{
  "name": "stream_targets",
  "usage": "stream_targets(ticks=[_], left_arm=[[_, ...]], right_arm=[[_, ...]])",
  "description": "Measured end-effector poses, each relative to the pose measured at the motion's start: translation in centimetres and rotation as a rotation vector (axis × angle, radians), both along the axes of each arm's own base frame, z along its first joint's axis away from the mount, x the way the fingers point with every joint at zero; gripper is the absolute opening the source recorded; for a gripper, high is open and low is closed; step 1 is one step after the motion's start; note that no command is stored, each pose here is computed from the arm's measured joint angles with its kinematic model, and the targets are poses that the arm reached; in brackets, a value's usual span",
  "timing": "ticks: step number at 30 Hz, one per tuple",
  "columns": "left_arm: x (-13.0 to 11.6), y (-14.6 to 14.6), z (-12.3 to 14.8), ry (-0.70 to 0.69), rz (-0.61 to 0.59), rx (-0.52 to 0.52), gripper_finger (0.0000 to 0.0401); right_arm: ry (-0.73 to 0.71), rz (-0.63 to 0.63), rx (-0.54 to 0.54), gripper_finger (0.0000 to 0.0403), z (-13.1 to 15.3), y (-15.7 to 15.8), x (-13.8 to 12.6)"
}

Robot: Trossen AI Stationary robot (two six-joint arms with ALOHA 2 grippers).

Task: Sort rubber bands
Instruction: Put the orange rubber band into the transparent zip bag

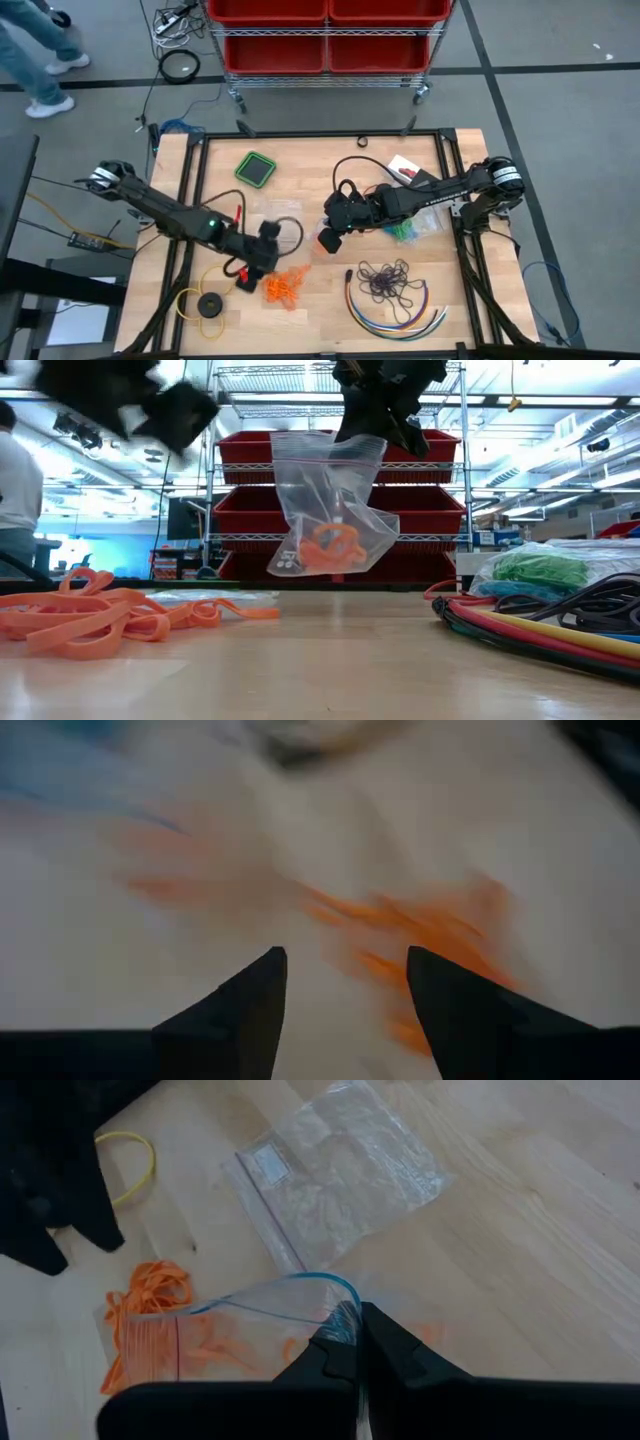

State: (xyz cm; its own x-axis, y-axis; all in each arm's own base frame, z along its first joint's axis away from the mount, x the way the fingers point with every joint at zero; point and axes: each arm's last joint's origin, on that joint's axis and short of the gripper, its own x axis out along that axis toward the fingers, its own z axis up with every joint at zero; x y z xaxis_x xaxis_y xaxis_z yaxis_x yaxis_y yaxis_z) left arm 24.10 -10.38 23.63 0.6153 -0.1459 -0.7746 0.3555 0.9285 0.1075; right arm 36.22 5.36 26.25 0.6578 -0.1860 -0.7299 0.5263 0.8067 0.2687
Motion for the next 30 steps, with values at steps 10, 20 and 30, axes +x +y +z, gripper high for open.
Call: stream_targets(ticks=[10,20,30], left_arm=[[-3.9,0.1,-9.3,0.077,-0.029,-0.172,0.0207],[-6.0,1.2,-12.4,-0.006,0.081,-0.321,0.0166],[-5.1,0.7,-13.0,0.009,0.063,-0.311,0.0109]], right_arm=[[-0.004,0.007,0.004,0.0000,0.0,0.1,0.0],[-0.004,0.008,0.003,0.0000,0.0,0.1,0.0],[-0.012,0.015,-0.002,0.0000,0.1,0.2,0.1]])
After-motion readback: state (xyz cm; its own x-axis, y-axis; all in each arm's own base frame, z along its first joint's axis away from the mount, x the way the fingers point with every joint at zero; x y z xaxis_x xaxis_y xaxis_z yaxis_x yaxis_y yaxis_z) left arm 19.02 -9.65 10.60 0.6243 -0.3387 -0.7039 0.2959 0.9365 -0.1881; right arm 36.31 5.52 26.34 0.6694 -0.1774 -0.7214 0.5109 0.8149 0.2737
